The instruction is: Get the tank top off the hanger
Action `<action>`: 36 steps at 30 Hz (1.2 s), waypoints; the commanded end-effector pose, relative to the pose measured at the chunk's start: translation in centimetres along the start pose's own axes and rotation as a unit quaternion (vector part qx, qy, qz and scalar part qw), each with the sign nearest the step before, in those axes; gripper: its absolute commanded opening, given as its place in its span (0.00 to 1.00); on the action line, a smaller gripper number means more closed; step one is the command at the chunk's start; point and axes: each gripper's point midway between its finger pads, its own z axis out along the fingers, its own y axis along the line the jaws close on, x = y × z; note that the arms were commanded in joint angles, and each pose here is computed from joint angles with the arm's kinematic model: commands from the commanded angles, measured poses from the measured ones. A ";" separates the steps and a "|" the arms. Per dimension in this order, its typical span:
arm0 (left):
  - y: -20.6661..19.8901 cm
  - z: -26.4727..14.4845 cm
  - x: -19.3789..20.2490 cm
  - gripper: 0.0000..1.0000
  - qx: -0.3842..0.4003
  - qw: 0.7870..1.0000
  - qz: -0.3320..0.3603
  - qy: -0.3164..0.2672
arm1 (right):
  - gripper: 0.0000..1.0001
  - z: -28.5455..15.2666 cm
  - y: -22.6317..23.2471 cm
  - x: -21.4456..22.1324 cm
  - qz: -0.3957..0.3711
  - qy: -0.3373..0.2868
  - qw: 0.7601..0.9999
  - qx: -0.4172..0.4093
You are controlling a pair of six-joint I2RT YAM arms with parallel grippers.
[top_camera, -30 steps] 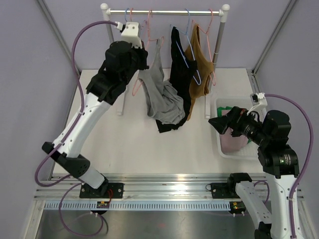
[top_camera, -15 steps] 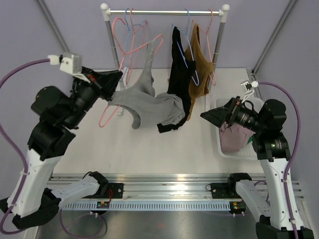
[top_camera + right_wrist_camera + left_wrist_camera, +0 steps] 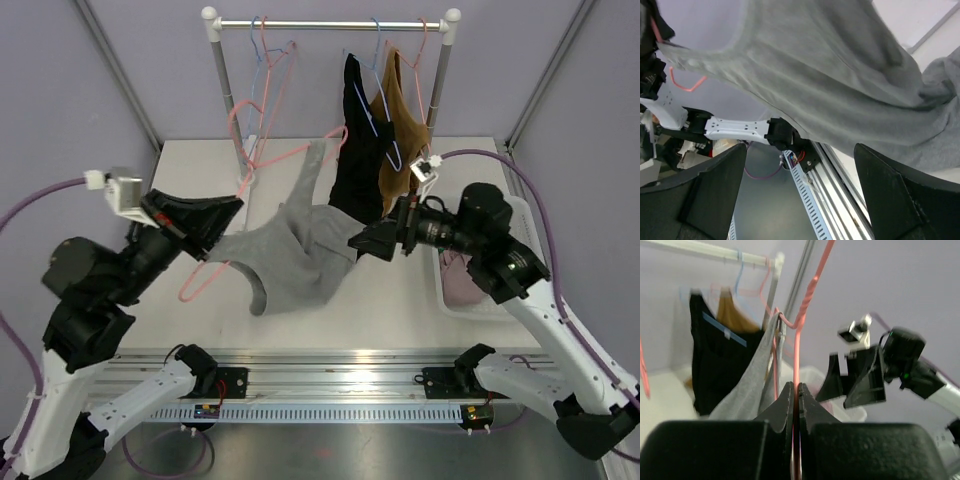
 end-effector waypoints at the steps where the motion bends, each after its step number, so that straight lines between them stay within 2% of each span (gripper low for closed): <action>1: 0.3 0.7 3.3 0.00 0.016 0.998 -0.053 0.016 | 0.95 3.3 -1.9 -1.2 -0.042 -0.053 0.995 0.077; 2: 1.0 0.7 5.1 0.00 0.008 0.998 -0.061 0.030 | 0.94 3.9 -1.6 -1.5 -0.049 -0.067 0.994 0.071; 5: 1.3 0.7 6.7 0.00 0.012 0.995 -0.088 0.035 | 0.91 5.7 -3.0 -1.4 -0.055 -0.087 0.989 0.103; 7: 1.8 0.6 8.3 0.00 0.010 0.994 -0.103 0.045 | 0.89 6.9 -5.0 -1.1 -0.054 -0.083 0.986 0.133; 8: 2.0 0.6 8.8 0.00 0.007 0.993 -0.107 0.048 | 0.87 7.3 -5.5 -1.0 -0.057 -0.080 0.985 0.141; 9: 2.3 0.6 9.5 0.00 0.002 0.992 -0.113 0.053 | 0.80 8.0 -6.4 -1.0 -0.057 -0.077 0.983 0.156; 14: 2.6 0.1 9.8 0.00 -0.003 0.992 -0.116 0.050 | 0.73 8.9 -8.7 -0.8 -0.067 -0.071 0.975 0.198; 21: 2.7 0.3 10.4 0.00 -0.004 0.992 -0.114 0.061 | 0.38 9.8 -9.7 -1.6 -0.087 -0.074 0.970 0.216; 22: 2.7 0.3 10.4 0.00 -0.005 0.992 -0.112 0.062 | 0.37 9.8 -9.6 -1.7 -0.089 -0.075 0.970 0.215; 23: 2.9 0.3 10.4 0.00 -0.009 0.992 -0.112 0.061 | 0.41 9.8 -9.2 -1.8 -0.091 -0.072 0.971 0.209; 26: 3.4 0.5 10.9 0.00 -0.018 0.992 -0.107 0.068 | 0.62 10.1 -8.4 -1.2 -0.089 -0.059 0.977 0.183; 36: 3.8 1.0 11.6 0.00 -0.023 0.991 -0.110 0.075 | 0.66 10.4 -8.1 -1.7 -0.082 -0.080 0.978 0.172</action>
